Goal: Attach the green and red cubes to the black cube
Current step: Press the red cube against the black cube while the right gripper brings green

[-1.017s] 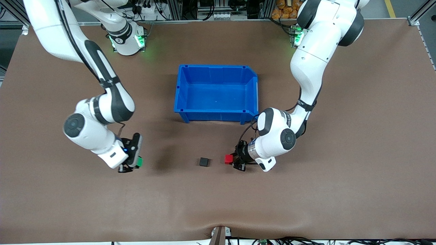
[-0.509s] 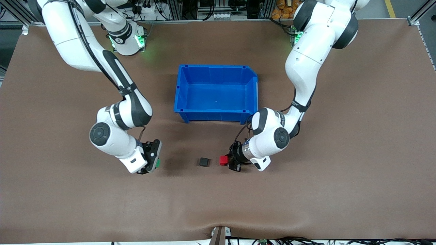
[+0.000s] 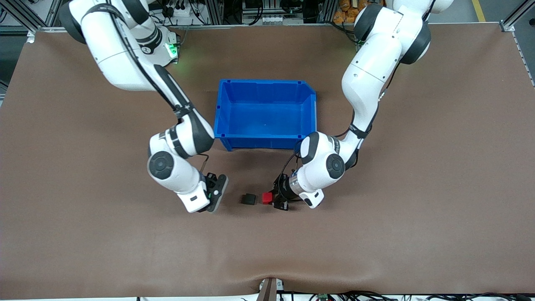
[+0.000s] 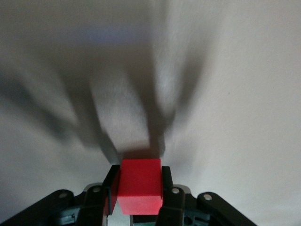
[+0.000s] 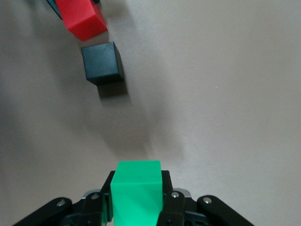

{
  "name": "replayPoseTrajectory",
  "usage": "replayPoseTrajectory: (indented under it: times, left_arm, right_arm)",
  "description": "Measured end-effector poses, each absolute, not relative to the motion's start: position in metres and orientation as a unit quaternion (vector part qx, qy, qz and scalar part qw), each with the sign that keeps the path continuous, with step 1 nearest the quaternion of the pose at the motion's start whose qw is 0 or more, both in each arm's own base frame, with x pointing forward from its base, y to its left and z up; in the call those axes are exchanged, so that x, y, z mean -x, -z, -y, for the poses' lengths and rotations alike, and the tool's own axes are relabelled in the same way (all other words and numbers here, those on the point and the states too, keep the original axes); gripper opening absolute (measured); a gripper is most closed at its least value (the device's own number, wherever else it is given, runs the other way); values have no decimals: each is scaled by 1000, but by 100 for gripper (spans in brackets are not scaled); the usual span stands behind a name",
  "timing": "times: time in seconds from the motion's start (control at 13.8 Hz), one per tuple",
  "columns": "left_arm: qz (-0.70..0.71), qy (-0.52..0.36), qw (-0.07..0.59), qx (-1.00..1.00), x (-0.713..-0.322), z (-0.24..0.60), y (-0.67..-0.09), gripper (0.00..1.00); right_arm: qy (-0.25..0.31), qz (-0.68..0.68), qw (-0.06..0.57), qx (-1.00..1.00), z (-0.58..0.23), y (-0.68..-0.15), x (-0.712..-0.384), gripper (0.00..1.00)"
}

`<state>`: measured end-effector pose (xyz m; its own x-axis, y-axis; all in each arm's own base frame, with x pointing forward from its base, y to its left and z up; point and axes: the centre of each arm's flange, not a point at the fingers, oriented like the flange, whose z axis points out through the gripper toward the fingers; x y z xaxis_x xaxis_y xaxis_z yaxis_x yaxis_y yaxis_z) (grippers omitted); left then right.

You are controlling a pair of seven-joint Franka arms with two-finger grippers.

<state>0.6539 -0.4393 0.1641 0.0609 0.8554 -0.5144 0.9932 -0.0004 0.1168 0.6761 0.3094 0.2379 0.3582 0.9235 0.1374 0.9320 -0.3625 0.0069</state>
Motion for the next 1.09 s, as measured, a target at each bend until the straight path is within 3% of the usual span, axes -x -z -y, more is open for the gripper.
replayPoseTrajectory:
  times: [1.09]
  left_arm:
    - [-666,143,244,-690,-649,455,-163,39]
  right_arm:
    - [41,545,6,837,-323,-233,-692,40]
